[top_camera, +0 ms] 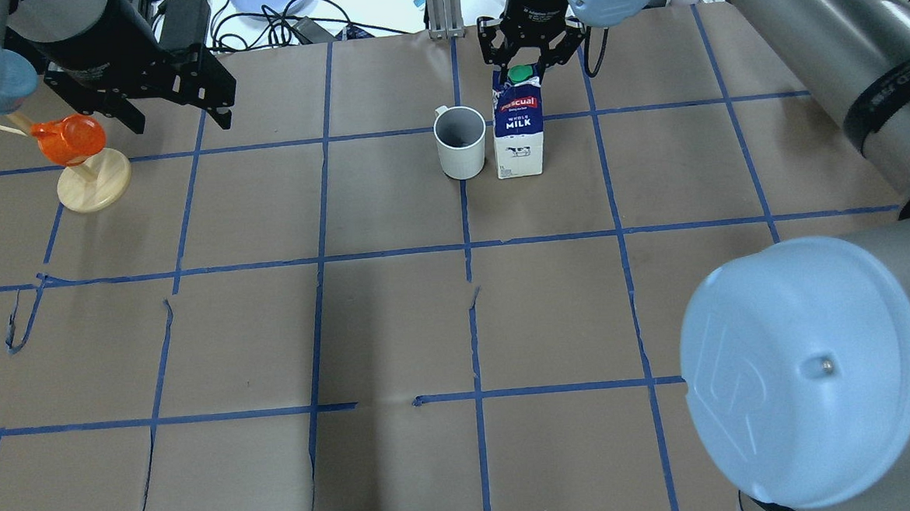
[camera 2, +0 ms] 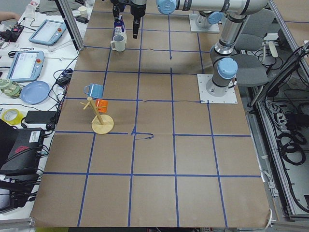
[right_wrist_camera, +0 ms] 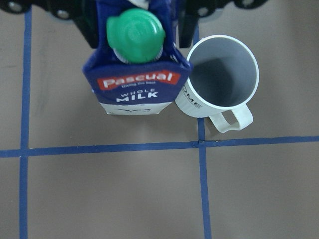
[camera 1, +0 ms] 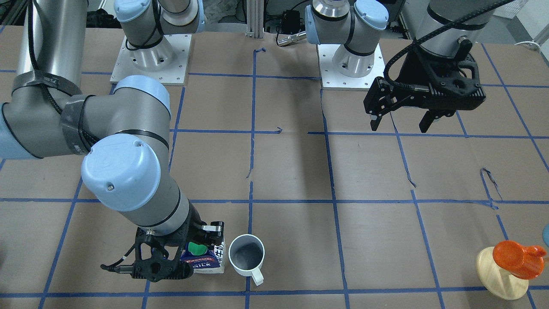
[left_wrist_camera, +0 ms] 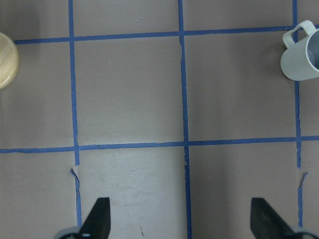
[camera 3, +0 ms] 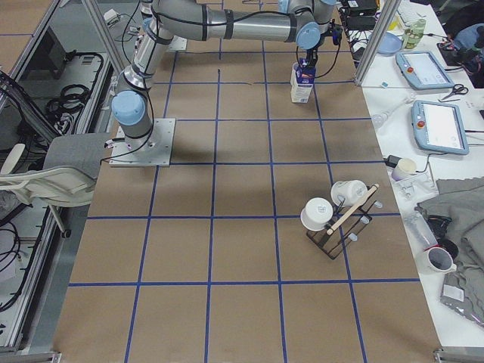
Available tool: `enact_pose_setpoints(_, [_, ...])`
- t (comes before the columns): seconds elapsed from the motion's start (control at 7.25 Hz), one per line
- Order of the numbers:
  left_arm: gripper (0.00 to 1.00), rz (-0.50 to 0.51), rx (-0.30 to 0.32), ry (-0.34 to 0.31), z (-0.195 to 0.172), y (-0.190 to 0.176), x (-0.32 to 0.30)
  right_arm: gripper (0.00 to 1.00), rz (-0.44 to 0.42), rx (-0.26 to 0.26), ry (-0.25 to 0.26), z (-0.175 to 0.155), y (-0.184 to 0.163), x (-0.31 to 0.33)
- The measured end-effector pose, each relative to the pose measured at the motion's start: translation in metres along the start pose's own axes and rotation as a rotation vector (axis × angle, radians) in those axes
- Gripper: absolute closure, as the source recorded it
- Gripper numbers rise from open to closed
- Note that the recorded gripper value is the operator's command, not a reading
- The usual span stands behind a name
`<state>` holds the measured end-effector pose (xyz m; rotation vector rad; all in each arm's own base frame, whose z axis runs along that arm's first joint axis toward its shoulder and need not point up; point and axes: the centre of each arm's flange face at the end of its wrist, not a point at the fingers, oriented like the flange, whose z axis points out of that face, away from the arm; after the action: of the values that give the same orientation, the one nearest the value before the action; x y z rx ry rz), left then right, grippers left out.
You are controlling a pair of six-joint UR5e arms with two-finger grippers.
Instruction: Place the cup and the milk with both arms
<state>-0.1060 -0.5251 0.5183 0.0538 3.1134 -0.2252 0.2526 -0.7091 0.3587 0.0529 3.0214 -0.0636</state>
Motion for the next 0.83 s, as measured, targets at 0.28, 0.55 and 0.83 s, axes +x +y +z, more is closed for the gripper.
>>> enact_pose_setpoints(0.28, [0.00,0.001,0.000,0.000,0.000,0.000,0.000,0.00,-0.001,0.011,0.001,0.004,0.001,0.001])
enact_pose_setpoints(0.55, [0.00,0.000,0.001,0.000,0.000,0.000,0.000,0.00,-0.006,0.061,0.000,-0.040,0.012,0.000])
enact_pose_setpoints(0.83, [0.00,-0.001,0.001,0.000,-0.001,0.000,0.000,0.00,-0.023,0.062,0.007,-0.106,0.047,0.007])
